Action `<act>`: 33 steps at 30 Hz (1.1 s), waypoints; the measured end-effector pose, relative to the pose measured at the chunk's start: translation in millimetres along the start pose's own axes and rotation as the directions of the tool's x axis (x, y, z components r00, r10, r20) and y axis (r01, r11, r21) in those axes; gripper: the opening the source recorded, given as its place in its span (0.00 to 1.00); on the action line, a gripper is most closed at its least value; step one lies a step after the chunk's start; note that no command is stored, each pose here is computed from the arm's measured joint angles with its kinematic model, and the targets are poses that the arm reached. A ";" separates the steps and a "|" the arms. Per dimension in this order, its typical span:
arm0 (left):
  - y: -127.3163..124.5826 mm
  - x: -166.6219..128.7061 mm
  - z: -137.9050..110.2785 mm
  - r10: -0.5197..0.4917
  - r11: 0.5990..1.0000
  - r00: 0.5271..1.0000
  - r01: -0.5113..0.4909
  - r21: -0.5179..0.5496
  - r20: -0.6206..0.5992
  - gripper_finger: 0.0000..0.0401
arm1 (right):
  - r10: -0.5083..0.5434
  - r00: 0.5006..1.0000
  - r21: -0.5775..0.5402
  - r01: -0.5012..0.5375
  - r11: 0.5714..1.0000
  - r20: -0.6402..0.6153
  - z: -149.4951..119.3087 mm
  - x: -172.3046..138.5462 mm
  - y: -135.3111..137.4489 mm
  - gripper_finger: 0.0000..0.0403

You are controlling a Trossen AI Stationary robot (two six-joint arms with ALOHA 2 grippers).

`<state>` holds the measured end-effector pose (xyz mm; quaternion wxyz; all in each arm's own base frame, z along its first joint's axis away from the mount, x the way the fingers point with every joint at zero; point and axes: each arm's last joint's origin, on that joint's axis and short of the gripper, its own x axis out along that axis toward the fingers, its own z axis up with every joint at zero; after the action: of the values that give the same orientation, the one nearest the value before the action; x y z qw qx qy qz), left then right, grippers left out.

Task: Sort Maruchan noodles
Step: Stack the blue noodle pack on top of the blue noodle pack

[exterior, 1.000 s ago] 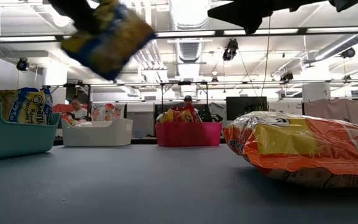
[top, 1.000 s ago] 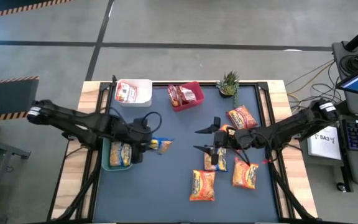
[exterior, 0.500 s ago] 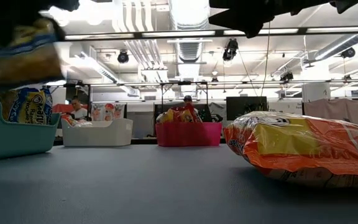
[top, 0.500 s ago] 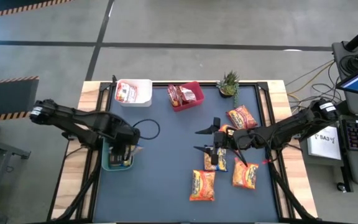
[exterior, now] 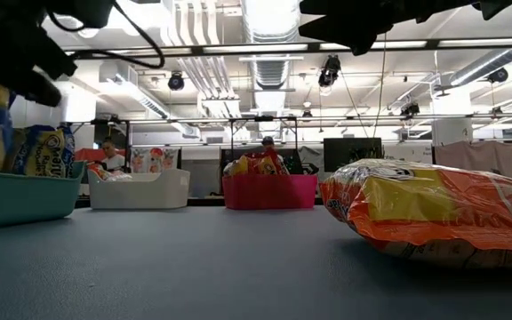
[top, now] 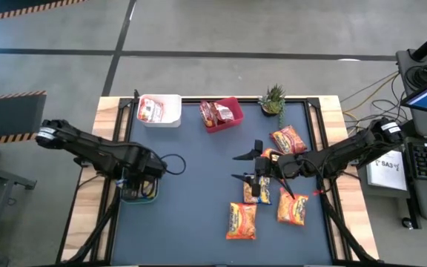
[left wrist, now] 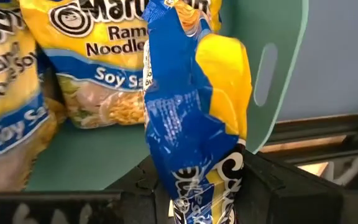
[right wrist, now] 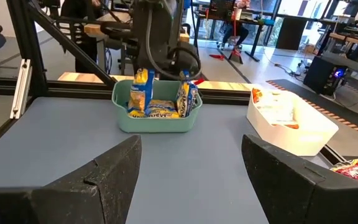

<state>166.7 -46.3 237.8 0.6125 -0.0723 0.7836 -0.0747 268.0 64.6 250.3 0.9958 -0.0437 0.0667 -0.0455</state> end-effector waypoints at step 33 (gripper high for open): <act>-1.7 -28.7 -0.6 0.183 0.977 0.980 -0.190 0.096 0.081 0.62 | -0.005 1.000 -0.001 0.005 1.000 -0.003 -0.2 0.5 -1.3 0.66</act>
<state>173.0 -42.1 265.6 0.6473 0.0307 0.7596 -0.0545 268.3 63.3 250.2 0.9955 -0.0444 0.0679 -0.0481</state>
